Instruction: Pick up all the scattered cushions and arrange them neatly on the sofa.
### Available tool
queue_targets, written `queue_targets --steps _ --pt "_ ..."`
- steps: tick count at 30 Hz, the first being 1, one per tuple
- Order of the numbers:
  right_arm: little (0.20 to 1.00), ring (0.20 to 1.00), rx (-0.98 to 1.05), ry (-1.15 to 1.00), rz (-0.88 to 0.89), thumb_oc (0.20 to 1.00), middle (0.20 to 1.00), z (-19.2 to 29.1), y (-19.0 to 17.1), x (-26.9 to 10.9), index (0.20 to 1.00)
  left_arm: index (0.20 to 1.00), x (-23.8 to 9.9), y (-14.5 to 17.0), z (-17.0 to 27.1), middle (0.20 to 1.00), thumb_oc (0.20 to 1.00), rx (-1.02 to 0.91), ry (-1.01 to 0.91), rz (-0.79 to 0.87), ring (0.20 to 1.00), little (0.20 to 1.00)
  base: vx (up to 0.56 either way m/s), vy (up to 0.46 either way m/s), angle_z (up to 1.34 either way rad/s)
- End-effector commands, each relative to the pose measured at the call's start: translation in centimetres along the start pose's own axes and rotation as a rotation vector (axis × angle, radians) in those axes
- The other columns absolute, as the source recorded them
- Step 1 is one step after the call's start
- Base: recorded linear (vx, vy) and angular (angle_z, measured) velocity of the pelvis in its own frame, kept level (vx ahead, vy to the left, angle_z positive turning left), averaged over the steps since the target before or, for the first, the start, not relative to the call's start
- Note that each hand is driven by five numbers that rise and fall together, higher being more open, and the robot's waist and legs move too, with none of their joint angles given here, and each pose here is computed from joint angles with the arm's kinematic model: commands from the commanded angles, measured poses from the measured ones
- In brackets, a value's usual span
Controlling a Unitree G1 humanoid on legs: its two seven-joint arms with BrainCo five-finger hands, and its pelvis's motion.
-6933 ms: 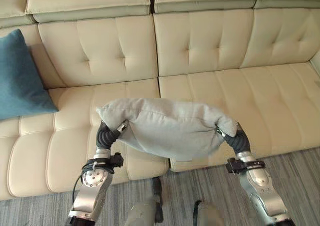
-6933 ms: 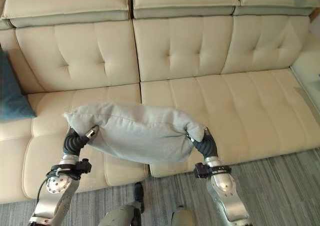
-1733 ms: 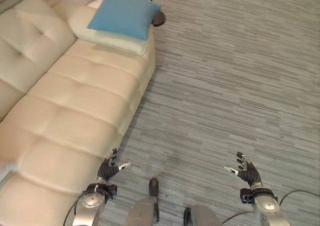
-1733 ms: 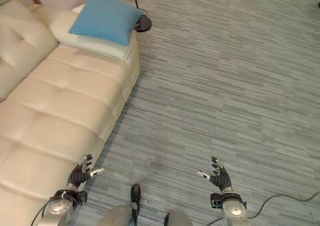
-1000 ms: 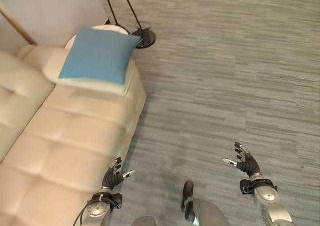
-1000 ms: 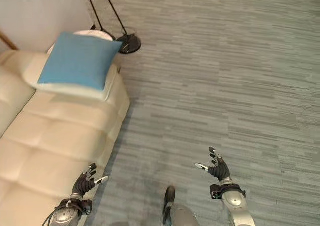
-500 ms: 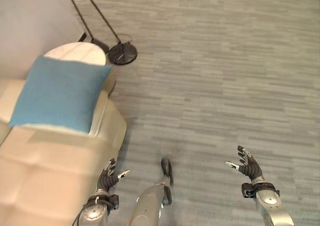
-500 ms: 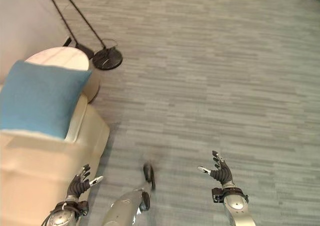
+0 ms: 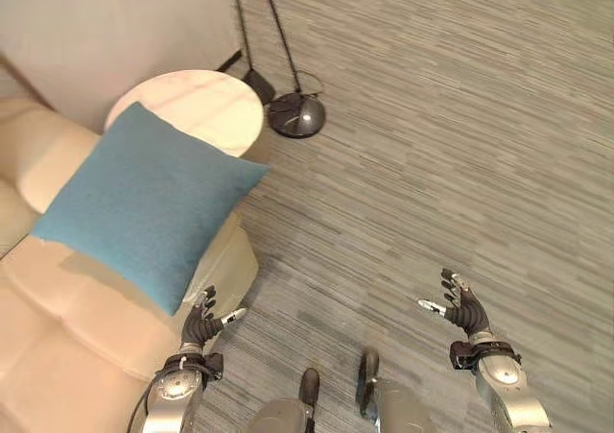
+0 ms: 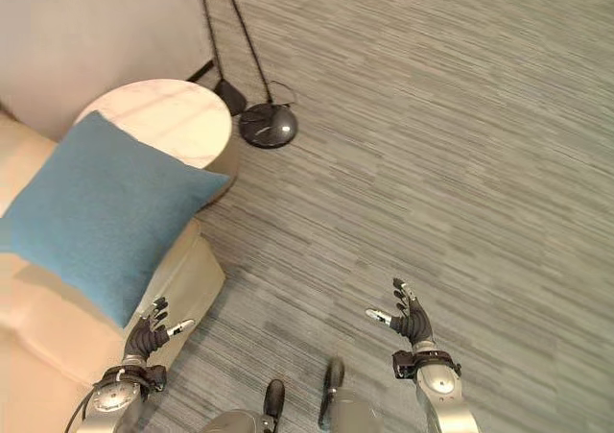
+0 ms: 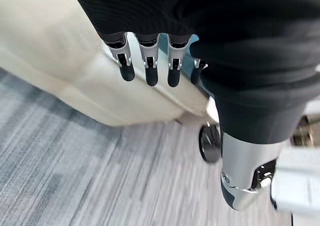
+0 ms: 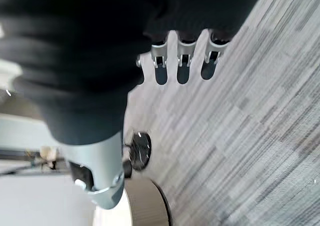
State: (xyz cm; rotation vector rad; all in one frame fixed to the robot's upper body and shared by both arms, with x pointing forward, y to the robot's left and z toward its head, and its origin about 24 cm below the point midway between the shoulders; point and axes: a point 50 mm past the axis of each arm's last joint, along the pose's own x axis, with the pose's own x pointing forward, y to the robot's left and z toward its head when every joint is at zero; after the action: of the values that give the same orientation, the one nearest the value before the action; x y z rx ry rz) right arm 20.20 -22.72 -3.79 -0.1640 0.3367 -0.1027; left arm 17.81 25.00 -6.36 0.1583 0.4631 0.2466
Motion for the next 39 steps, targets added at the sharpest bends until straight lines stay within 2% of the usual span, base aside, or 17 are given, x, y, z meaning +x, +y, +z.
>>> queue_targets --steps 1,4,12,19,25,31,39 --pt "1.0 1.0 -0.013 -0.071 -0.04 1.0 1.0 1.3 -1.8 -0.1 1.0 1.0 0.1 0.2 2.1 1.0 1.0 0.023 -0.112 -0.039 1.0 1.0 0.25 -0.174 1.23" --pt "1.0 1.0 -0.016 -0.042 -0.055 1.0 1.0 0.5 -2.3 -0.3 1.0 1.0 0.1 0.1 2.0 1.0 1.0 0.032 -0.104 -0.053 1.0 1.0 0.23 -0.179 2.4" --pt "1.0 1.0 -0.007 -0.008 -0.063 1.0 1.0 0.0 -2.5 -0.1 1.0 1.0 0.4 0.2 1.9 1.0 1.0 0.032 -0.094 -0.041 1.0 1.0 0.18 -0.083 1.05" --pt "1.0 1.0 -0.009 0.041 -0.032 1.0 1.0 -1.0 -1.7 -0.2 1.0 1.0 -0.2 1.2 0.5 1.0 1.0 0.039 -0.037 0.004 1.0 1.0 0.33 0.108 0.32" --pt "1.0 1.0 -0.014 0.009 0.073 1.0 1.0 0.0 1.0 0.6 1.0 1.0 -0.4 2.2 0.2 1.0 1.0 0.049 -0.021 0.037 1.0 1.0 0.41 0.302 -0.35" --pt "1.0 1.0 -0.012 0.046 0.053 1.0 1.0 -0.9 0.2 0.2 1.0 1.0 -0.3 1.8 0.4 1.0 1.0 0.035 -0.031 0.023 1.0 1.0 0.3 -0.055 0.21" --pt "1.0 1.0 -0.022 0.071 -0.011 1.0 1.0 -1.6 -2.0 -0.4 1.0 1.0 -0.3 1.1 0.4 1.0 1.0 0.025 -0.035 -0.008 1.0 1.0 0.19 -0.186 1.02"
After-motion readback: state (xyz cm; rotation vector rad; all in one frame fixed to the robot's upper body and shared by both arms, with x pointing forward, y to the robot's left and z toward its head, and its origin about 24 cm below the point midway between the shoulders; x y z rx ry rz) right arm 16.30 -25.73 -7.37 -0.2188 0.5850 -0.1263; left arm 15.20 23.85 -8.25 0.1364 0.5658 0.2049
